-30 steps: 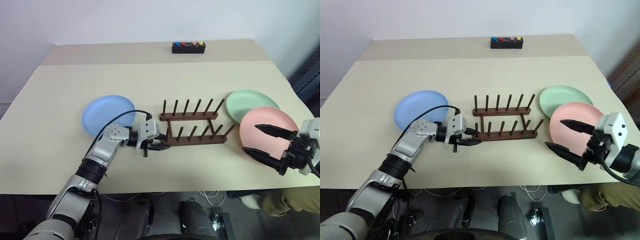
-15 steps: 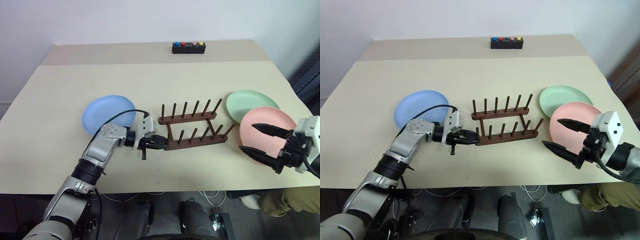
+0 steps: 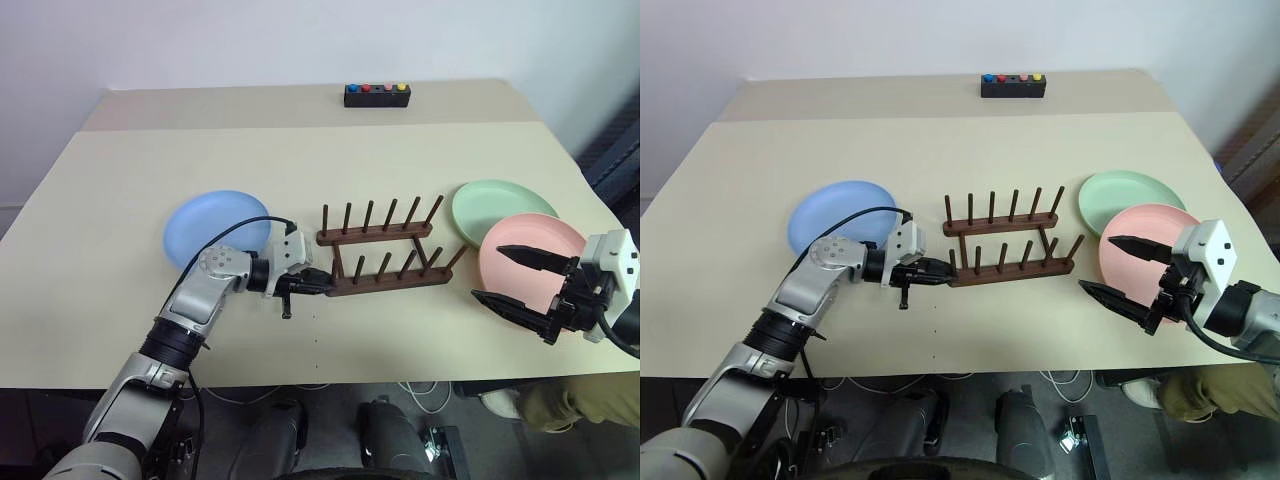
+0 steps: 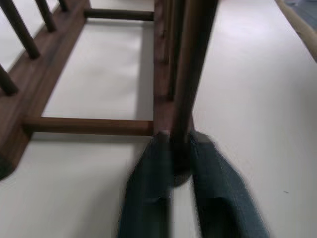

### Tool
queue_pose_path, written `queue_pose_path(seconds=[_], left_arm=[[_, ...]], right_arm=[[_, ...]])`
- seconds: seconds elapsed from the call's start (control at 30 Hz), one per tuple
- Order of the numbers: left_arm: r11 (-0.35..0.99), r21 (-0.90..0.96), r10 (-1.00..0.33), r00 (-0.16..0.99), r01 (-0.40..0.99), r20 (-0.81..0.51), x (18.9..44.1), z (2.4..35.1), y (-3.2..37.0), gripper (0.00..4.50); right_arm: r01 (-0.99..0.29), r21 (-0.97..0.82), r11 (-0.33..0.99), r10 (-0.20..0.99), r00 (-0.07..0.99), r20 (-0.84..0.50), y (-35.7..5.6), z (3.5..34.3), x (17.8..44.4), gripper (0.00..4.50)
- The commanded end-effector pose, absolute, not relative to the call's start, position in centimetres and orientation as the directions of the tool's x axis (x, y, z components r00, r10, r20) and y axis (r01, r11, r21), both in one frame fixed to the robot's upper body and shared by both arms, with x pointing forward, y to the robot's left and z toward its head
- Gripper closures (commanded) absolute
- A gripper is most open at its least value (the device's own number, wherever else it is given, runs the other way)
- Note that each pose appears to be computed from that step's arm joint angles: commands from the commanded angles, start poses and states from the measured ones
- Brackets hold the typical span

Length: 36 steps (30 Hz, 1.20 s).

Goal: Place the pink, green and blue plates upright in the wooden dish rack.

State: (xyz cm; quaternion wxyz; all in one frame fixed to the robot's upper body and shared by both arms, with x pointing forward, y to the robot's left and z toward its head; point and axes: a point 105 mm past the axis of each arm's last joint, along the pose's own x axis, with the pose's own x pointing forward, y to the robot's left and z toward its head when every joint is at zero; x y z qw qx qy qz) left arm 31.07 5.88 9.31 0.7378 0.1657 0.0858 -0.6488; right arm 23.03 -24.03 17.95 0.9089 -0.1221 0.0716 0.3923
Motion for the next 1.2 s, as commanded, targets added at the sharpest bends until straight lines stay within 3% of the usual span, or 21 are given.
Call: queue_pose_path(seconds=[0.03, 0.1, 0.53, 0.6, 0.7, 0.8, 0.83, 0.93, 1.2], left_arm=[[0.091, 0.161, -0.924, 0.144, 0.983, -0.354, 31.0, 9.6, 6.0, 1.81], [0.097, 0.153, -0.922, 0.146, 0.983, -0.359, 31.1, 9.7, 6.4, 0.86], [0.054, 0.174, -0.904, 0.123, 0.983, -0.409, 30.0, 13.3, 9.6, 0.86], [0.024, 0.103, -0.907, 0.064, 0.994, -0.415, 29.0, 13.9, 10.2, 1.38], [-0.04, -0.032, -0.921, -0.05, 0.999, -0.387, 26.5, 14.6, 10.6, 2.54], [-0.096, -0.135, -0.913, -0.141, 0.986, -0.383, 24.1, 13.7, 10.6, 4.28], [-0.092, -0.144, -0.913, -0.141, 0.985, -0.383, 23.8, 13.3, 10.3, 4.5], [-0.026, -0.103, -0.931, -0.062, 0.994, -0.359, 24.6, 11.8, 8.1, 4.5], [0.101, -0.022, -0.928, 0.087, 0.995, -0.362, 27.5, 9.3, 5.5, 4.5]], right_arm=[[-0.737, -0.204, 0.645, 0.705, 0.676, -0.214, -23.7, 18.7, 22.9, 0.0], [-0.737, -0.202, 0.645, 0.705, 0.676, -0.214, -23.7, 18.7, 22.9, 0.0], [-0.776, -0.144, 0.614, 0.739, 0.629, -0.242, -22.6, 17.1, 22.0, 0.0], [-0.791, -0.116, 0.601, 0.752, 0.608, -0.255, -22.3, 16.6, 21.7, 0.0], [-0.821, -0.061, 0.568, 0.774, 0.557, -0.301, -21.6, 15.1, 21.1, 0.8], [-0.837, -0.069, 0.542, 0.763, 0.525, -0.377, -21.4, 13.2, 20.8, 2.47], [-0.837, -0.074, 0.543, 0.757, 0.526, -0.387, -21.4, 12.8, 20.9, 2.8], [-0.818, -0.112, 0.565, 0.727, 0.557, -0.402, -21.3, 11.6, 21.9, 4.32], [-0.776, -0.245, 0.581, 0.639, 0.622, -0.453, -22.0, 9.6, 24.2, 4.43]])
